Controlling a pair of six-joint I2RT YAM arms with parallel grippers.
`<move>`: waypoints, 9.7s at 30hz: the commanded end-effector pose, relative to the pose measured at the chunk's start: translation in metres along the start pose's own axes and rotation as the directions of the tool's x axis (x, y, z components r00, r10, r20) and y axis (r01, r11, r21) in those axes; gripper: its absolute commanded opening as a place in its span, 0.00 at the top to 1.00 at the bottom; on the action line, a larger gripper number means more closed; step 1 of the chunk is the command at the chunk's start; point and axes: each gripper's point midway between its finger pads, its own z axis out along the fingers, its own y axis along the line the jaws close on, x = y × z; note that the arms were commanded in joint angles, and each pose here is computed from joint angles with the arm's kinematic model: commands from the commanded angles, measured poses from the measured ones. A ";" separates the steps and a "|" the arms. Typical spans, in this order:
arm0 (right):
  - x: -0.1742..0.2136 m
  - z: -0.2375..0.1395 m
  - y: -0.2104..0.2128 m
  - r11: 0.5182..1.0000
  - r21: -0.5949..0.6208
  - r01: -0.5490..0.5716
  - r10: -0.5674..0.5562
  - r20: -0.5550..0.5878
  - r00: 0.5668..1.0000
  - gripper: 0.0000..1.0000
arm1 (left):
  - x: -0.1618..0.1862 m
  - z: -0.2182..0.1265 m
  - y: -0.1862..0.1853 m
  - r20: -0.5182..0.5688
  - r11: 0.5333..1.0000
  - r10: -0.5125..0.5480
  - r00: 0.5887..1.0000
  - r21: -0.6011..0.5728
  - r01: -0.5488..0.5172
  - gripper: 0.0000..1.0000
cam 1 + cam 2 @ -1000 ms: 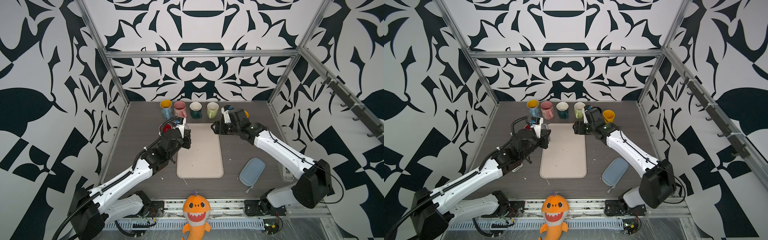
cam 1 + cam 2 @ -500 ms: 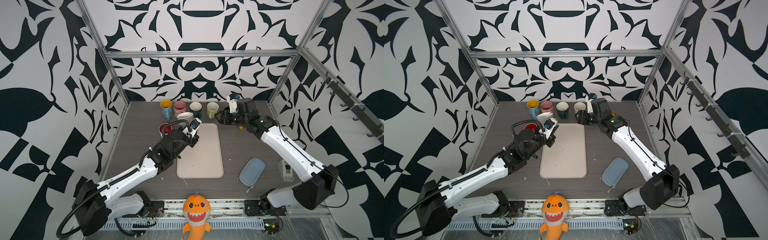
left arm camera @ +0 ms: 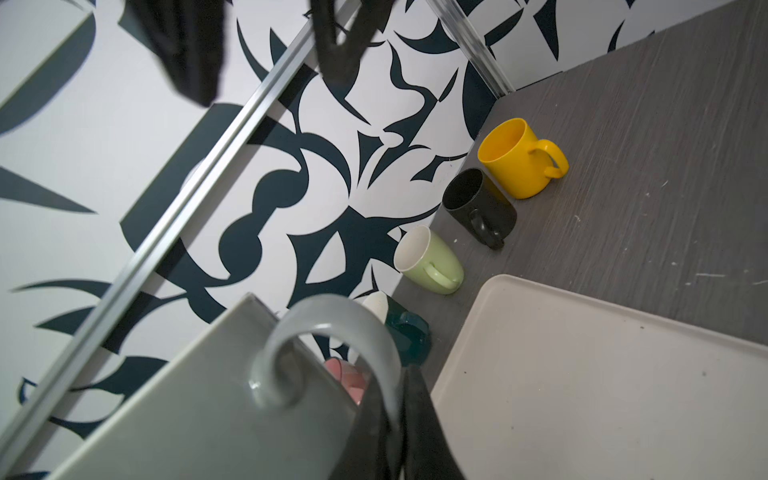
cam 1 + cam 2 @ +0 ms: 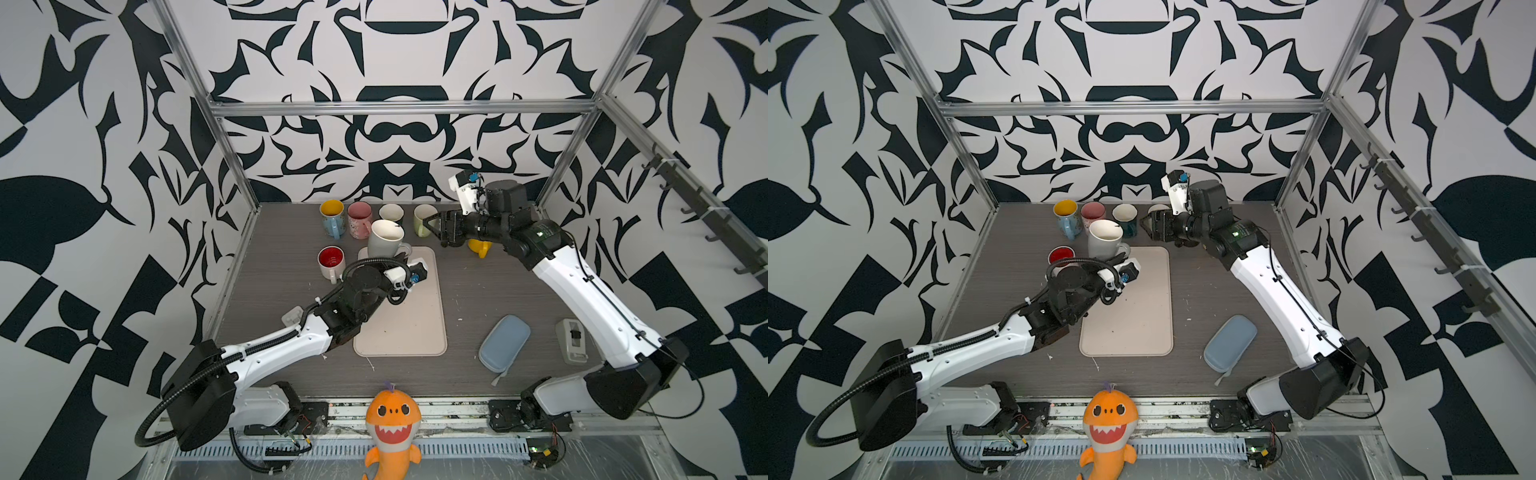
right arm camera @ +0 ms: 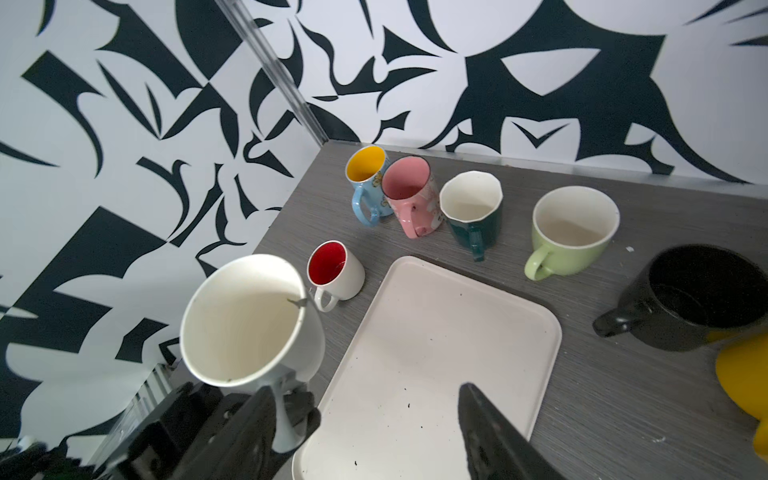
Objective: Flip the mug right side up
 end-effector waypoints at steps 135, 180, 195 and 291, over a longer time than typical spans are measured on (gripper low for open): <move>0.097 -0.016 -0.112 0.863 0.505 0.013 0.105 -0.203 0.973 1.00 | -0.015 -0.028 0.097 -0.007 0.913 -0.287 0.958 -0.304 0.271 0.49; 0.160 0.028 -0.205 0.763 0.646 -0.011 0.187 -0.206 0.961 1.00 | 0.188 -0.079 0.156 -0.049 -0.001 -0.998 -0.033 -0.539 0.842 0.10; 0.176 0.033 -0.217 0.745 0.666 -0.021 0.199 -0.192 0.961 1.00 | 0.186 -0.082 0.155 -0.044 0.009 -0.999 -0.016 -0.525 0.851 0.09; 0.115 -0.105 -0.224 0.484 0.874 -0.043 -0.276 0.199 0.940 0.00 | 0.272 -0.171 0.149 0.010 0.270 -0.861 0.509 -0.838 0.473 0.01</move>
